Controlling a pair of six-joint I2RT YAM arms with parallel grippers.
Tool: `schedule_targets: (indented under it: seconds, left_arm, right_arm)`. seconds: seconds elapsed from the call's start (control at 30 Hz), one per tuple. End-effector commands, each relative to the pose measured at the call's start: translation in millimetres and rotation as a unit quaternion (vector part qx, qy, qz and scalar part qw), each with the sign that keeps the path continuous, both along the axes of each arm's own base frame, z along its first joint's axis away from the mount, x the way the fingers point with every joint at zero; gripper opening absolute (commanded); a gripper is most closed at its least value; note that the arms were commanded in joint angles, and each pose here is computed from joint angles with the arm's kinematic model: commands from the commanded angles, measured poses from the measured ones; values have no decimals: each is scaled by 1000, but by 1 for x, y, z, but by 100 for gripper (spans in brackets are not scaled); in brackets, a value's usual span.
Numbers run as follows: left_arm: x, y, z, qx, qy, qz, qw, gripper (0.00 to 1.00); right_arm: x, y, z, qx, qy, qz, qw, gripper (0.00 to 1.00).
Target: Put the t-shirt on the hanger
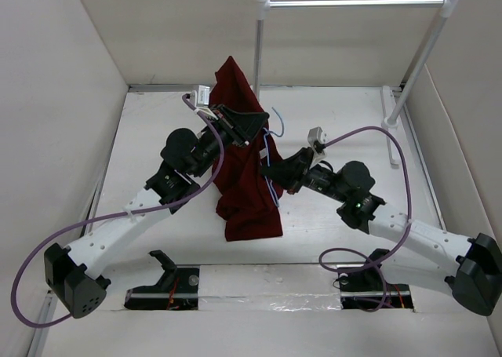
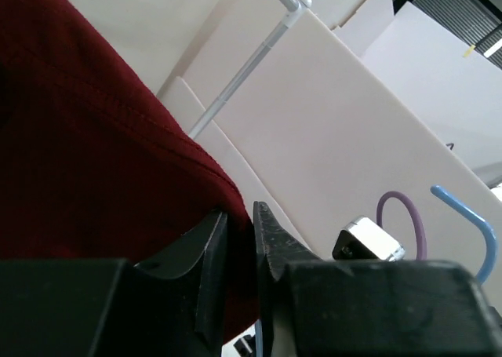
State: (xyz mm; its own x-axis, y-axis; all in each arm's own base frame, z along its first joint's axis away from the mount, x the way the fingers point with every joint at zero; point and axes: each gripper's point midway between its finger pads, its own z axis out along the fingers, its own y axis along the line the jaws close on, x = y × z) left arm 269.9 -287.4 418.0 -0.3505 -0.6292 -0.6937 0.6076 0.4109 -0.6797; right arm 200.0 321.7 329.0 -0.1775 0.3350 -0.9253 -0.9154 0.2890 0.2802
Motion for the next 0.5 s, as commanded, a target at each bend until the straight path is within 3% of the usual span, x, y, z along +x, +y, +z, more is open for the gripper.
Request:
schedule_targets:
  seconds: [0.0,0.23,0.27,0.3,0.37,0.4,0.47]
  left_arm:
    - [-11,6,18,-19,-35,-5,999,0]
    - [-27,24,23,-41,-42,0,998,0]
    - [-29,26,23,-44,-43,0,998,0]
    - [-31,27,22,-46,-41,-1,998,0]
    - [-38,32,27,-49,-43,-5,998,0]
    - [-40,34,30,-51,-46,-4,998,0]
    - [-46,39,34,-57,-50,-8,997,0]
  right_arm:
    - [-3,-3,49,52,-59,-9,997,0]
    - [-5,-5,45,50,-50,-16,997,1]
    - [-4,-6,43,47,-48,-19,998,9]
    - [-4,-7,40,39,-43,-21,998,26]
    - [-6,-13,37,31,-43,-30,998,40]
    - [-6,-15,31,20,-35,-33,999,52]
    - [-11,-23,32,16,-42,-39,998,61]
